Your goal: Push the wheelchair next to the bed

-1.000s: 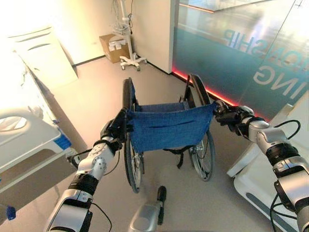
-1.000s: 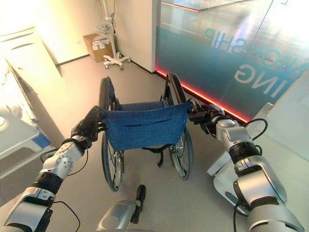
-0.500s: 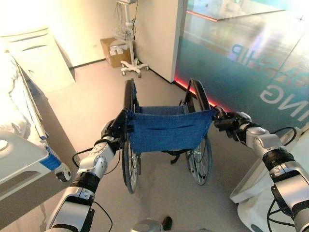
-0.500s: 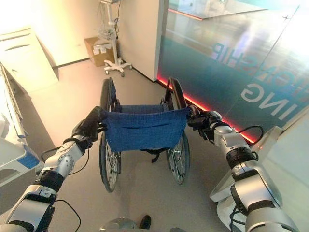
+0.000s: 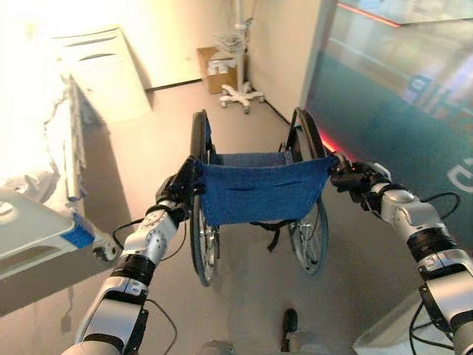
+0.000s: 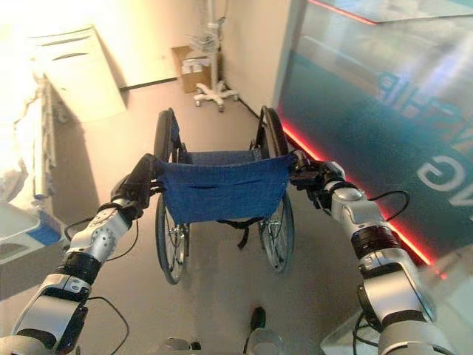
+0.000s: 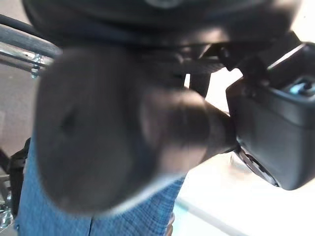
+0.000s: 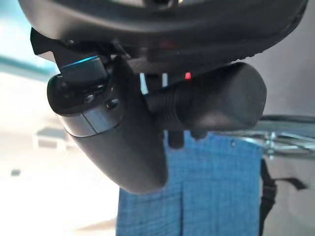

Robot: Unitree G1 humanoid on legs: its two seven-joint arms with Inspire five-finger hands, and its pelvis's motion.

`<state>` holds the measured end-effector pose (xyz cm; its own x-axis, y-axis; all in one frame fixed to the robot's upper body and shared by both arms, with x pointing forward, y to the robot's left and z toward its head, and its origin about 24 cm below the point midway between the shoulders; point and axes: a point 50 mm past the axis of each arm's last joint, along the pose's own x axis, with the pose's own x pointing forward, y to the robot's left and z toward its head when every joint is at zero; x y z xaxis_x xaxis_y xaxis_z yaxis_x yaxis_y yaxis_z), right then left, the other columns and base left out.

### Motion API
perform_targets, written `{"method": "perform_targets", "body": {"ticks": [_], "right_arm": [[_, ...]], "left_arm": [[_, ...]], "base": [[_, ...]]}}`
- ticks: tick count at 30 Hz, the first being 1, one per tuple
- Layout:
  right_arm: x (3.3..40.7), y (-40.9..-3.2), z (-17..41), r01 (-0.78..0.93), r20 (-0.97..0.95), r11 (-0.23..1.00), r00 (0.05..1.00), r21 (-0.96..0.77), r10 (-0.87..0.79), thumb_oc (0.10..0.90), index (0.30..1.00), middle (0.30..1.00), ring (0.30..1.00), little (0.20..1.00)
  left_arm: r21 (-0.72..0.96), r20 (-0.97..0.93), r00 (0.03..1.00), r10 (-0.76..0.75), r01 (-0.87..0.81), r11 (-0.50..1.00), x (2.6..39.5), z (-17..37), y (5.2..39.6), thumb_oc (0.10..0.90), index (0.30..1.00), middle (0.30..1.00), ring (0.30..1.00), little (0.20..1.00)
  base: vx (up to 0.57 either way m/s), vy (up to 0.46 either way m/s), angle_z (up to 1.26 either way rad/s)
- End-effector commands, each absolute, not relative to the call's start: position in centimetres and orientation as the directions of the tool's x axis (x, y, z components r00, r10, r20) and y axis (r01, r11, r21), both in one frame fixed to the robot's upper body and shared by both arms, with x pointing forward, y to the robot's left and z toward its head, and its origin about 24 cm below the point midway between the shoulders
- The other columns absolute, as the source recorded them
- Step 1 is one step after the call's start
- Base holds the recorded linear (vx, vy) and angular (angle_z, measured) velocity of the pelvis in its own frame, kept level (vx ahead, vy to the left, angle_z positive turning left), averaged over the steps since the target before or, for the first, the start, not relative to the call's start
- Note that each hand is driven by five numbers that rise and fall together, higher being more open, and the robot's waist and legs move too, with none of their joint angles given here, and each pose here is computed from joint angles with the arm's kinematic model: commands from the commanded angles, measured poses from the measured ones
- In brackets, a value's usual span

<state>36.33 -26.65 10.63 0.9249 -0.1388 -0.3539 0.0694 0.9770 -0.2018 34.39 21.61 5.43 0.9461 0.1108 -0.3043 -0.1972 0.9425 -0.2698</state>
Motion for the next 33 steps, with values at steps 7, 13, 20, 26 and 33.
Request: {"method": "perform_targets", "body": {"ticks": [7,13,20,26,33], "right_arm": [[37.1,-12.5,13.1,-0.440,-0.145,0.898,0.887,0.013,0.437,0.400,0.300,0.300,0.300,0.300],[38.3,-11.7,14.2,-0.423,-0.154,0.906,0.895,0.010,0.419,0.400,0.300,0.300,0.300,0.300],[38.3,-12.5,13.5,-0.434,-0.178,0.901,0.886,0.013,0.429,0.400,0.300,0.300,0.300,0.300],[38.2,-10.9,12.2,-0.469,-0.211,0.883,0.860,0.029,0.464,0.400,0.300,0.300,0.300,0.300],[37.5,-12.0,11.0,-0.409,-0.180,0.909,0.891,0.077,0.416,0.400,0.300,0.300,0.300,0.300]], "left_arm": [[-0.229,-0.124,0.985,0.117,-0.143,0.963,34.5,8.4,21.2,0.400,0.300,0.300,0.300,0.300],[-0.243,-0.125,0.988,0.089,-0.118,0.963,35.1,8.5,21.6,0.400,0.300,0.300,0.300,0.300],[-0.238,-0.143,0.984,0.108,-0.140,0.961,34.5,8.7,22.5,0.400,0.300,0.300,0.300,0.300],[-0.215,-0.154,0.978,0.139,-0.171,0.962,33.6,7.7,23.5,0.400,0.300,0.300,0.300,0.300],[-0.195,-0.153,0.984,0.091,-0.120,0.973,33.8,7.1,22.5,0.400,0.300,0.300,0.300,0.300]], "base": [[0.22,-0.306,0.13],[0.32,-0.082,0.13],[0.43,-0.064,-0.21],[0.39,0.029,-0.48],[0.35,0.109,0.08]]}}
